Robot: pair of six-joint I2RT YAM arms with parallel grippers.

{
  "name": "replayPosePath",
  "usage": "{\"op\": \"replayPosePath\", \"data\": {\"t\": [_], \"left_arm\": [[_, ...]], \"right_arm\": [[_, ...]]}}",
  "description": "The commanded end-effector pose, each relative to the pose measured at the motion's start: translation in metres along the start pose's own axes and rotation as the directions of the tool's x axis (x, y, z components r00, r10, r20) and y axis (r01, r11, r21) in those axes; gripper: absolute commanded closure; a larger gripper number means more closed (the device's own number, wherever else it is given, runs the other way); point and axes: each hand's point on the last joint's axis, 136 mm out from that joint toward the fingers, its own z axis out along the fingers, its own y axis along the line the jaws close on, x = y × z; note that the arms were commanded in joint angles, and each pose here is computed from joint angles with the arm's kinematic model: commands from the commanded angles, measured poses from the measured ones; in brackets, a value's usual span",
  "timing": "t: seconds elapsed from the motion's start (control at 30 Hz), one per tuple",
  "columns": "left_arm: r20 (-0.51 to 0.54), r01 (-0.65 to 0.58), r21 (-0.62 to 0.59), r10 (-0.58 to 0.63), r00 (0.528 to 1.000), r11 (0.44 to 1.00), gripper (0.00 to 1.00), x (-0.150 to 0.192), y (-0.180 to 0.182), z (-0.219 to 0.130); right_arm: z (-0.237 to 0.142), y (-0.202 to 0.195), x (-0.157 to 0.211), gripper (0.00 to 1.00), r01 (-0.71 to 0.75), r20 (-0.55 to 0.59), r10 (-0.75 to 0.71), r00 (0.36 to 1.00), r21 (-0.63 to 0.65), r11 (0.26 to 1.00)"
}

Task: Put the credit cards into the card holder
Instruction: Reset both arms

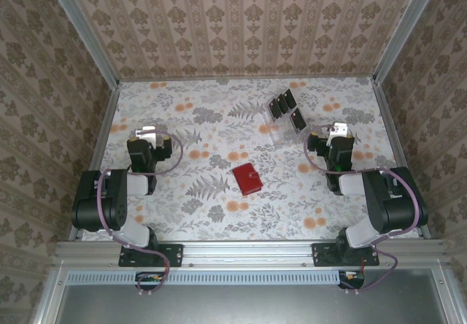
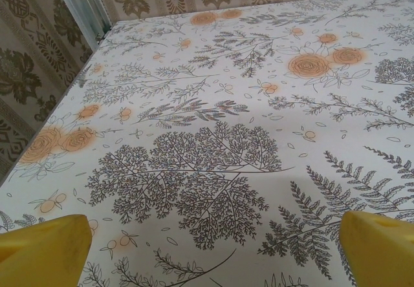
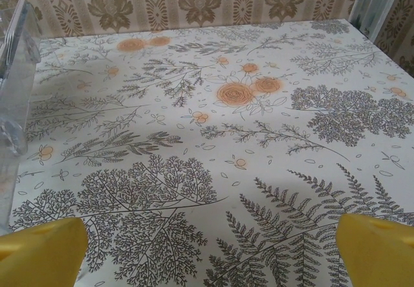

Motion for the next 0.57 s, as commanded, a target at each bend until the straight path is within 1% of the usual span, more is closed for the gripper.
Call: {"op": "replayPosePath", "data": {"t": [0.0, 0.4, 0.53], "left_arm": [[0.013, 0.015, 0.008, -0.015, 1.000, 1.000, 0.00, -0.0059, -0.0027, 0.0015], [0.013, 0.014, 0.008, -0.015, 1.000, 1.000, 0.00, -0.0052, -0.0027, 0.0010], [0.014, 0.015, 0.007, -0.015, 1.000, 1.000, 0.00, -0.0052, -0.0023, 0.0010]], "right_arm": [[0.0009, -0.0014, -0.0018, 0.00, 0.016, 0.004, -0.016, 1.000, 0.013, 1.000], [0.0045, -0.0011, -0.0003, 0.00, 0.010, -0.014, -0.010, 1.000, -0.001, 1.000], [0.0015, -0.0012, -0.0021, 0.00, 0.008, 0.002, -0.008, 1.000, -0.006, 1.000]]}}
